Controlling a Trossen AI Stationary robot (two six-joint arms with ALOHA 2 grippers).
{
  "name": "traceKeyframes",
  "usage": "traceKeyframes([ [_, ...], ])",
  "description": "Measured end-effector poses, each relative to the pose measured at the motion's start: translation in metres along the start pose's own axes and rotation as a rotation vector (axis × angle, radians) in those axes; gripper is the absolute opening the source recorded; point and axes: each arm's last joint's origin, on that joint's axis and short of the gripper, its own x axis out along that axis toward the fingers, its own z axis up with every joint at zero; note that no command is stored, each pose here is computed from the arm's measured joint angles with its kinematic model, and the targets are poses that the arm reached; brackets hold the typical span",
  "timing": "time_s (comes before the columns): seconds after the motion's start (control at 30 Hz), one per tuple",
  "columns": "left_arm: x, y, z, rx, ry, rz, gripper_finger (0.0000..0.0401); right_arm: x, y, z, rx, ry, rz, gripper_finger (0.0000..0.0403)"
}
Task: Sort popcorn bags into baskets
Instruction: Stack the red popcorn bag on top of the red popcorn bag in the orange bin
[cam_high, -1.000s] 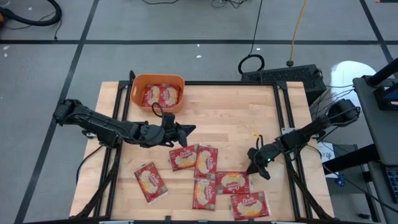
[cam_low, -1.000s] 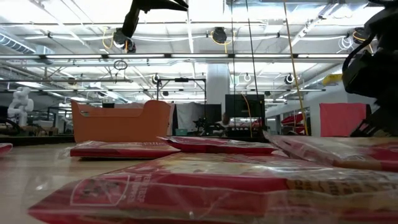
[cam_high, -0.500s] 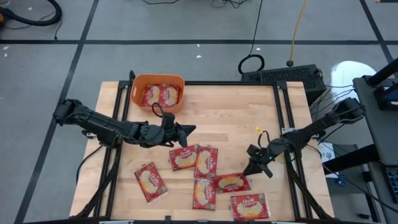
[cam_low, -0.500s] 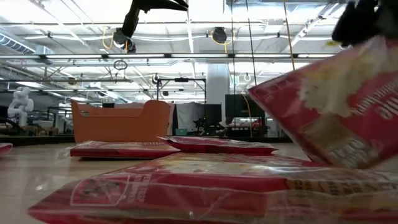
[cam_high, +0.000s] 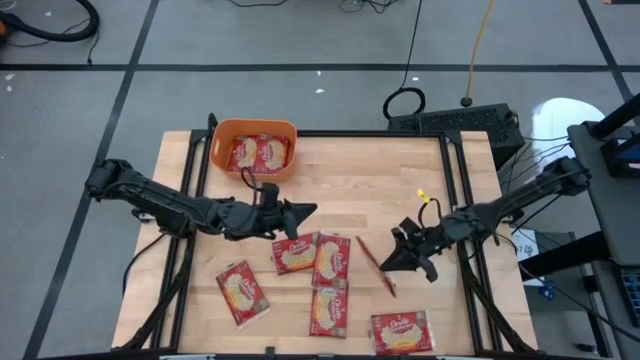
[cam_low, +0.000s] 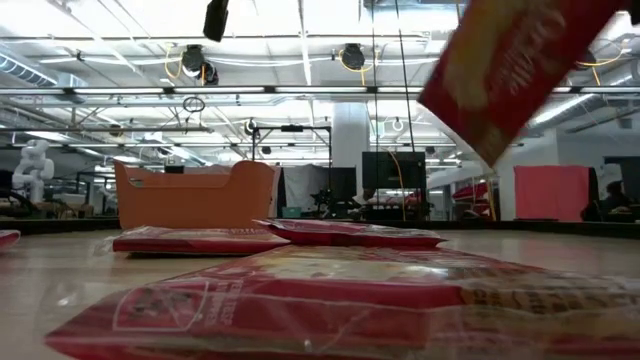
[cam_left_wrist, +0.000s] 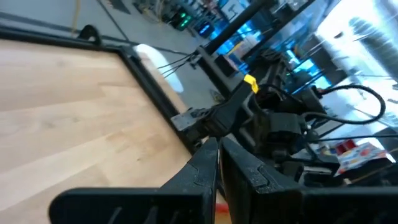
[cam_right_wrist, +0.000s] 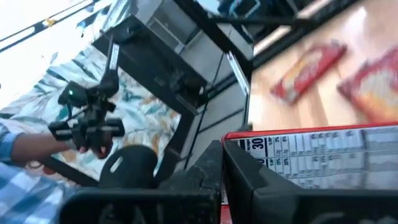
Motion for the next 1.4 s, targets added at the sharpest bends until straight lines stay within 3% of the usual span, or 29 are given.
traceKeyframes([
  [0.37, -0.002, -0.006, -0.001, -0.036, -0.008, -0.043, 0.0027, -0.002, 0.028, 0.052, -0.09, -0.171, 0.033, 0.0],
  [0.53, -0.006, -0.015, 0.002, -0.097, -0.045, -0.114, 0.0068, -0.009, 0.04, 0.078, -0.148, -0.273, 0.04, 0.0],
  [0.77, -0.003, -0.028, 0.013, -0.349, -0.083, -0.336, 0.0164, -0.025, 0.06, 0.12, -0.264, -0.457, 0.002, 0.0],
  [0.93, 0.004, -0.029, 0.009, -0.461, -0.104, -0.388, 0.0215, -0.039, 0.075, 0.147, -0.34, -0.568, -0.011, 0.0],
  [1.03, 0.013, -0.025, 0.003, -0.513, -0.107, -0.391, 0.0231, -0.047, 0.083, 0.16, -0.377, -0.628, -0.016, 0.0],
  [1.23, 0.036, -0.014, -0.002, -0.685, -0.227, -0.514, 0.0247, -0.06, 0.089, 0.177, -0.406, -0.71, -0.044, 0.0],
  [1.4, 0.061, -0.008, -0.005, -0.75, -0.281, -0.559, 0.025, -0.064, 0.088, 0.185, -0.436, -0.754, -0.067, 0.0],
])
